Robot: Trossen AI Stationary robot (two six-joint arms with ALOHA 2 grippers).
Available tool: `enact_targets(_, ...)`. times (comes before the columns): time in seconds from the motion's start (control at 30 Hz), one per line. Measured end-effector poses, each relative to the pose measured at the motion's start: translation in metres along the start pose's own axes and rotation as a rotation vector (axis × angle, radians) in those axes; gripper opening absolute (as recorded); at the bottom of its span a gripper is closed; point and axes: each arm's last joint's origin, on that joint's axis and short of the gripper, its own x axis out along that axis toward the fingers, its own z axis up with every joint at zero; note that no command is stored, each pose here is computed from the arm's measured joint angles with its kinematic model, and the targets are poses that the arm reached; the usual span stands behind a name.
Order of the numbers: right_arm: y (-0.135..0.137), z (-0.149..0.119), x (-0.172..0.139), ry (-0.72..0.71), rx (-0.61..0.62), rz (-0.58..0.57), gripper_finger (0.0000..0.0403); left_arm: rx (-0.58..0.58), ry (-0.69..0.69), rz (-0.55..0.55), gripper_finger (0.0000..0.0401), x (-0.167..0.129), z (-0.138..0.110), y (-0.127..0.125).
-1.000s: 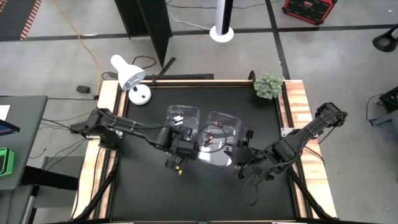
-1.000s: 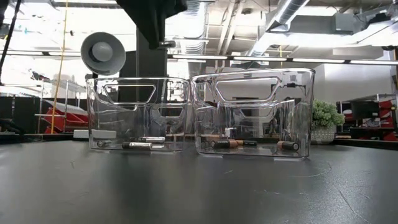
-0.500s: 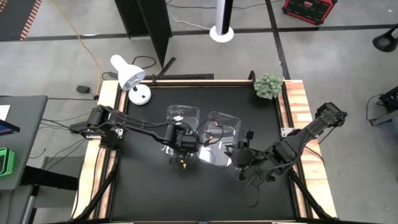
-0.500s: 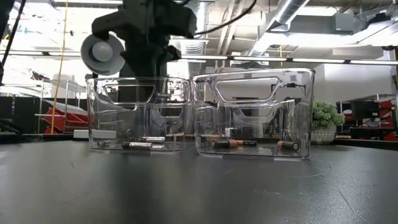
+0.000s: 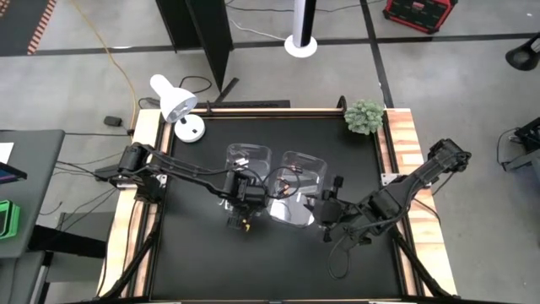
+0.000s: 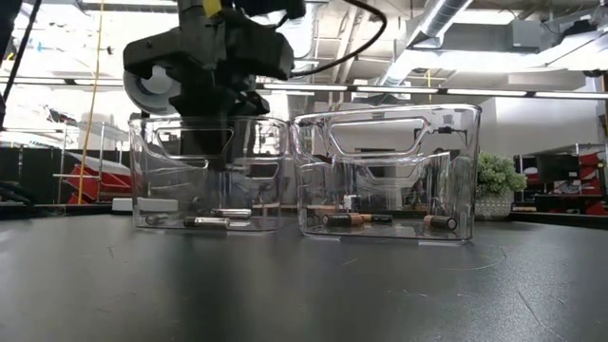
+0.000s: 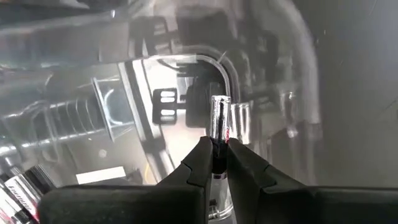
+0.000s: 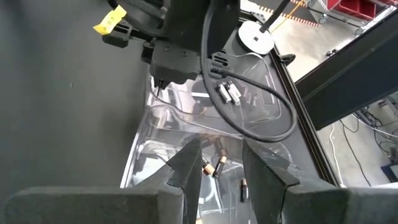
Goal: Sort batteries
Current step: Put the white battery into the left transparent bin, then return to Home Position
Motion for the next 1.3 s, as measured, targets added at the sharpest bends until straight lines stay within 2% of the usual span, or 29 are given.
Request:
enact_targets(0.47, -0.001, 0.000, 0.001, 0.001, 0.002, -0.004, 0.0132, -0.009, -0.032, 0.009, 0.0045, 0.002, 0.002, 0.000)
enact_targets(0.87, -0.001, 0.000, 0.001, 0.001, 0.002, -0.004, 0.0132, -0.007, -0.036, 0.032, 0.0133, -0.001, 0.001, 0.001)
enact_targets(1.03, -0.001, 0.001, 0.001, 0.000, 0.000, -0.004, 0.0132, -0.019, -0.116, 0.115, 0.0141, -0.031, -0.003, 0.004)
enact_targets(1.3, 0.005, 0.010, -0.003, -0.089, -0.066, 0.030, 0.0130, -0.067, -0.413, 0.158, 0.0132, -0.119, -0.027, 0.004)
